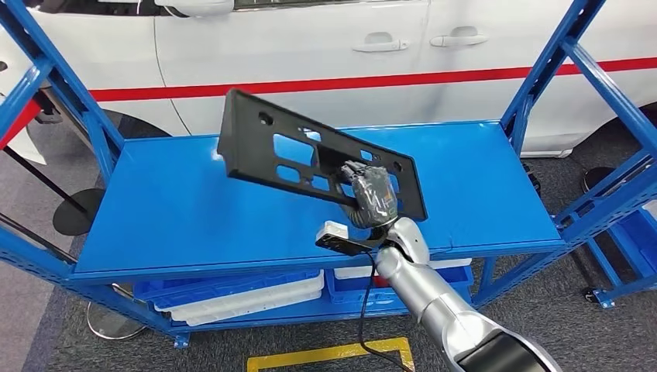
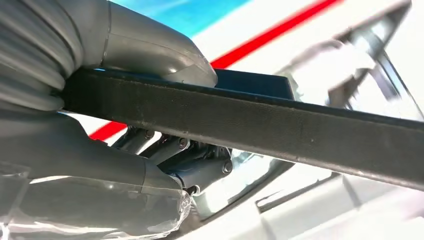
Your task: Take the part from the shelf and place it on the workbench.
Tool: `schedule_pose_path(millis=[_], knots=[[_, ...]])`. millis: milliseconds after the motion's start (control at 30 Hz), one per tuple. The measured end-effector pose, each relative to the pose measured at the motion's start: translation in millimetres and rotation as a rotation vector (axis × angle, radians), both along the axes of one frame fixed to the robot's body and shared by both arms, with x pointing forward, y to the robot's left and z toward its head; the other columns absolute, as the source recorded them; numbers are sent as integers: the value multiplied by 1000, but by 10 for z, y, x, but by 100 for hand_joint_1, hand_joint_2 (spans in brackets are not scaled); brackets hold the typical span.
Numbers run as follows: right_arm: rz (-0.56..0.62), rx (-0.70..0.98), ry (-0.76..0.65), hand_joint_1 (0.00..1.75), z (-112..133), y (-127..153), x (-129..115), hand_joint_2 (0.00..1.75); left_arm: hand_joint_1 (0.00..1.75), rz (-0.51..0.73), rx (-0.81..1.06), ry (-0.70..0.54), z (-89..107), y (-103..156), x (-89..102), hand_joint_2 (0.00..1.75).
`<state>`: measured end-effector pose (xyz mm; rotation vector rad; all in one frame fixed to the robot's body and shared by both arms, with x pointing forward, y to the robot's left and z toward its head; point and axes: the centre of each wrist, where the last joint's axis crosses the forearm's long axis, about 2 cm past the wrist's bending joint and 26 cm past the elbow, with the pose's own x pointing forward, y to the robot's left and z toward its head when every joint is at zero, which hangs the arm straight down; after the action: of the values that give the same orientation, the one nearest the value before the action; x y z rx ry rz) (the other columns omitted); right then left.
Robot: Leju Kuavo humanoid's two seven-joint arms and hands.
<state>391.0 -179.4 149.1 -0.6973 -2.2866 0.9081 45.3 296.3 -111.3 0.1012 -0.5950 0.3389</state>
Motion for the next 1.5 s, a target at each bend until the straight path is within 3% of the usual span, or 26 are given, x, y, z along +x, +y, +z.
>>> schedule_pose_path(millis=[133,200,267,400,500,733,867,967,1067,1267,1500], knots=[[148,384,10,175,252,18,-165,175,0,-17,-3,5,3,39,19,0],[278,549,48,175,378,23,-312,175,0,-22,-6,5,3,49,25,0],[514,698,104,175,561,66,-495,175,0,-21,-9,5,3,60,24,0],[1122,899,174,175,943,142,-862,175,0,-10,-16,-3,6,71,39,0],[1339,972,163,175,1042,158,-1059,175,0,-7,-19,-6,5,73,37,0],[1435,982,112,175,1158,138,-1191,175,0,-6,-21,-14,8,70,59,0],[1595,1007,189,175,1194,163,-1220,175,0,-7,-25,-17,10,83,69,0],[1634,955,273,175,1154,247,-1251,175,0,-15,-25,-9,10,84,70,0],[1571,859,321,175,1010,383,-1297,175,0,-37,-16,3,12,96,87,0],[1329,757,267,175,800,426,-1385,175,0,-72,-10,25,14,120,97,0],[1266,711,255,175,744,387,-1496,175,0,-72,-5,48,15,146,99,0]])
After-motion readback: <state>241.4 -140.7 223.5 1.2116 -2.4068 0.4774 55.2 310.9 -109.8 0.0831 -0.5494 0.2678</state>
